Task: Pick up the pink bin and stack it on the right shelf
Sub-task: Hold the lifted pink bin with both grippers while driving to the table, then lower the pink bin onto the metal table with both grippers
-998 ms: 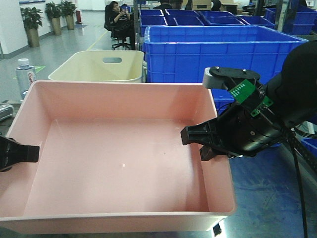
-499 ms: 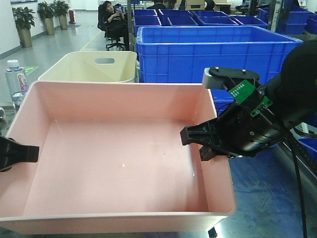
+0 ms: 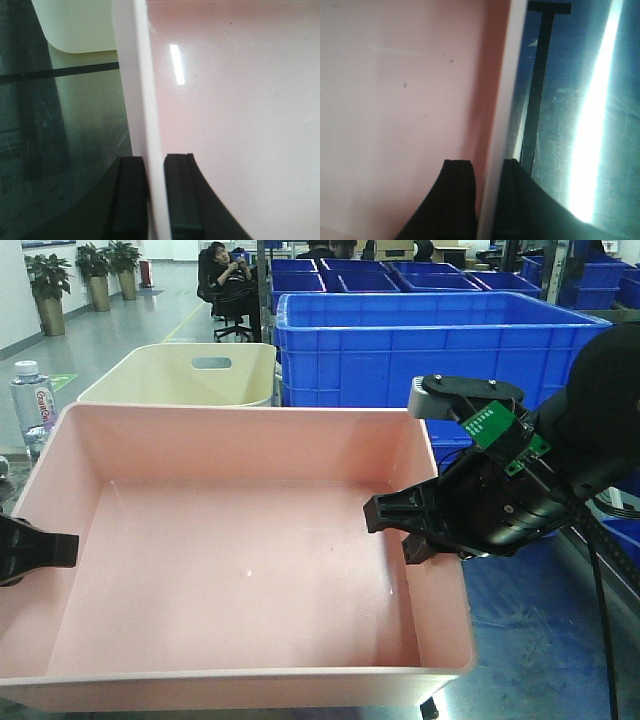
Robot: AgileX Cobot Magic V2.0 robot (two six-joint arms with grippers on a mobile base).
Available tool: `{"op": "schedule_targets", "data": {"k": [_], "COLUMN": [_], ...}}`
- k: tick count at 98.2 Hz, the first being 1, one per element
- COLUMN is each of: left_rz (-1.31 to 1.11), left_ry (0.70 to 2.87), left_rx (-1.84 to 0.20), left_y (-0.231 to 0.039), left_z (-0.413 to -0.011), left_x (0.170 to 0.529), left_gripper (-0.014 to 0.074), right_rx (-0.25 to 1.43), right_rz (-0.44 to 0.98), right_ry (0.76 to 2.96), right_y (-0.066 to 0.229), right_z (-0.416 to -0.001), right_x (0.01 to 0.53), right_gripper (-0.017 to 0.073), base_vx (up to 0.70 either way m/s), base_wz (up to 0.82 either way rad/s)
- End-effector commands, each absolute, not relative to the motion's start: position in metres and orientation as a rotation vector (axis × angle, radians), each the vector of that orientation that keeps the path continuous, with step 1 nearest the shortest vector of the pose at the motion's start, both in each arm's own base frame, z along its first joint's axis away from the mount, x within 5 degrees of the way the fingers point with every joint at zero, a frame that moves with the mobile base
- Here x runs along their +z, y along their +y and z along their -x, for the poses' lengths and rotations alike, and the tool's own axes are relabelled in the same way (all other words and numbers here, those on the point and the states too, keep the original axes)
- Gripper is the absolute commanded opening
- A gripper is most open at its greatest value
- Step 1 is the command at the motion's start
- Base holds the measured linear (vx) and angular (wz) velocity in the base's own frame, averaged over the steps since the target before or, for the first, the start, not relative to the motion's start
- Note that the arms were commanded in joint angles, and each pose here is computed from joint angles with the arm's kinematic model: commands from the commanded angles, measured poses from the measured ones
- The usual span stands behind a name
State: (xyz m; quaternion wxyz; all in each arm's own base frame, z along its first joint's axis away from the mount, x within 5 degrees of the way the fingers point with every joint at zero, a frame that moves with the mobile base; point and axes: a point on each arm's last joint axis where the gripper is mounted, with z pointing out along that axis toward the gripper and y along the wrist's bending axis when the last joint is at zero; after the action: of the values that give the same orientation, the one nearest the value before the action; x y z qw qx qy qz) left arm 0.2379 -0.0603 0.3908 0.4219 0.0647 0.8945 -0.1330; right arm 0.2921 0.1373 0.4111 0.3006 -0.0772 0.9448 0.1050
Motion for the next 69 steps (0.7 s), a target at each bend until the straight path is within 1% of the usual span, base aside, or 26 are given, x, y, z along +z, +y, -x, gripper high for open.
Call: {"op": "schedule_targets", "data": {"k": [1, 15, 22, 38, 55, 69], "left_rz": [-0.166, -0.171, -0.174, -0.174, -0.176, -0.182], "left_ry": [2.083, 2.111, 2.147, 2.211, 2.278, 2.341], "left_rx": [-0.305, -0.305, -0.304, -0.298, -0.282, -0.275], "left_y": [-0.057, -0.058, -0.059, -0.062, -0.066, -0.069], "left_z": [-0.236, -0.235, -0.24, -0.257, -0.28, -0.295], "left_x": [0.415, 0.412, 0.405, 0.389, 0.366, 0.347], "left_gripper": [-0.0005, -0.0005, -0.0005, -0.0003, 0.0007, 0.0043], "right_rx": [0.249, 0.317, 0.346, 0.34, 0.319, 0.287], "right_rz": [0.21, 0.201, 0.201, 0.202, 0.207, 0.227], "right_ry": [2.332, 2.352, 2.356, 2.371, 2.435, 2.484], "right_y": [0.126, 0.131, 0.135, 0.143, 0.153, 0.158], "right_z": [-0.29, -0.29, -0.294, -0.313, -0.333, -0.347], "right_x": [0.439, 0.437, 0.433, 0.417, 0.39, 0.369], "right_gripper": [-0.0008, -0.0008, -0.0008, -0.0008, -0.0002, 0.0027], "base_vx": [0.0, 0.0, 0.0, 0.0, 0.0, 0.0], "base_wz": [0.0, 0.0, 0.0, 0.0, 0.0, 0.0]}}
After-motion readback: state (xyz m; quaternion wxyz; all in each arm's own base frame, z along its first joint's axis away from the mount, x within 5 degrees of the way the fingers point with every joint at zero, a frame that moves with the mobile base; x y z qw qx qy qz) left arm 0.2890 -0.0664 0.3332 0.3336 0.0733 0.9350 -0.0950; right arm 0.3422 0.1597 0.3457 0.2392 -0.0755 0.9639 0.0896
